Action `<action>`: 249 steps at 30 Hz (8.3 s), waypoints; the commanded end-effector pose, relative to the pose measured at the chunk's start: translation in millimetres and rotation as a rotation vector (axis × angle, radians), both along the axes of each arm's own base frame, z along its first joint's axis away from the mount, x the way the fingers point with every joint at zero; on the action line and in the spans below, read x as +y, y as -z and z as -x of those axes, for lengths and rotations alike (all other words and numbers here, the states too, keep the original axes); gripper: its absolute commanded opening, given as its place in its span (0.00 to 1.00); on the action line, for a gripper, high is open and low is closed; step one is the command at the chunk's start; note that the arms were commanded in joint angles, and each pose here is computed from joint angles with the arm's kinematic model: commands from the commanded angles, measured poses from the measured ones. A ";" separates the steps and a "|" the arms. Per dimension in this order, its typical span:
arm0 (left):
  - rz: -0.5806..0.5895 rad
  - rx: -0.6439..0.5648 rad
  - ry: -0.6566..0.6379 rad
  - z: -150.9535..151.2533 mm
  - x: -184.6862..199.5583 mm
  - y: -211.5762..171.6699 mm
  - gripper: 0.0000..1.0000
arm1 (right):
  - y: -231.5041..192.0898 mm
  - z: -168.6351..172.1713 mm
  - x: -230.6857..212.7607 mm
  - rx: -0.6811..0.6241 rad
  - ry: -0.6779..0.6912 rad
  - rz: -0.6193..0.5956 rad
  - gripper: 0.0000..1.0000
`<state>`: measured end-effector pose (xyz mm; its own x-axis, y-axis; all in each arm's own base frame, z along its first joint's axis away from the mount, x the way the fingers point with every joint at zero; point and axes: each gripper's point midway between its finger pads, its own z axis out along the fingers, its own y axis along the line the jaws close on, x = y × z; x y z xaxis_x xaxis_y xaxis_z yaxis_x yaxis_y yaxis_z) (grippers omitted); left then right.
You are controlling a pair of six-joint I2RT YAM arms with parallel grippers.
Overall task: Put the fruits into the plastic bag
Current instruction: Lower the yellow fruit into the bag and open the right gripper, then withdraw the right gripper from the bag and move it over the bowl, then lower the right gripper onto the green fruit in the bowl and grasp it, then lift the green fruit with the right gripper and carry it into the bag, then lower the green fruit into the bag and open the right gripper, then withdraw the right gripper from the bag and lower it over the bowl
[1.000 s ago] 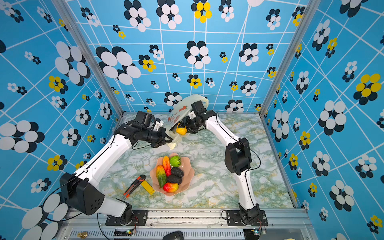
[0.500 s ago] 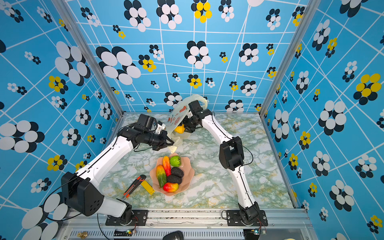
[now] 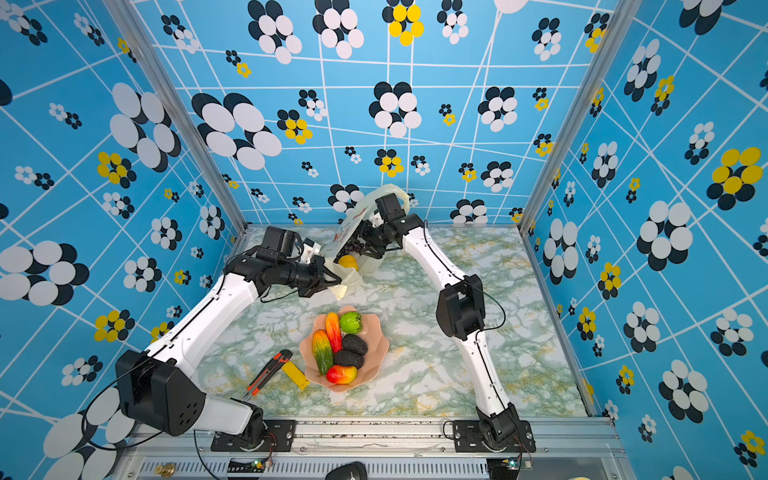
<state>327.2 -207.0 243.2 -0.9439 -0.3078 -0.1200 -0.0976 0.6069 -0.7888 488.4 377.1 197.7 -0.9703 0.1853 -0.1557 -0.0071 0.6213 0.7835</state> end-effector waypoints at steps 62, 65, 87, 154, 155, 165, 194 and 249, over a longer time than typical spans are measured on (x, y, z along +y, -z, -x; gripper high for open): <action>-0.038 0.013 -0.040 17.5 18.5 9.9 0.00 | 51.0 220.0 -27.1 -1.313 -1.035 0.388 0.80; -0.037 0.019 -0.034 16.6 18.5 11.9 0.00 | 55.6 220.9 -17.1 -1.309 -1.071 0.379 0.80; -0.028 0.045 -0.033 15.8 21.9 18.7 0.00 | 99.2 206.3 2.4 -1.197 -1.127 0.419 0.72; -0.036 0.046 -0.036 -6.6 2.3 18.2 0.00 | -79.7 146.8 -97.7 -1.010 -0.138 0.220 0.38; -0.035 0.043 -0.034 -6.5 1.8 17.4 0.00 | -80.2 138.5 -96.6 -0.999 -0.121 0.221 0.38; -0.041 0.061 -0.024 3.8 -3.3 21.8 0.00 | -62.2 71.6 -75.2 -0.865 -0.006 0.217 0.36; -0.048 0.077 -0.045 38.1 9.5 27.0 0.00 | 24.7 34.8 -12.6 -0.541 -0.076 0.144 0.48; -0.053 0.080 -0.078 41.9 20.2 38.8 0.00 | 59.4 351.5 -64.3 -0.975 -1.365 0.127 0.64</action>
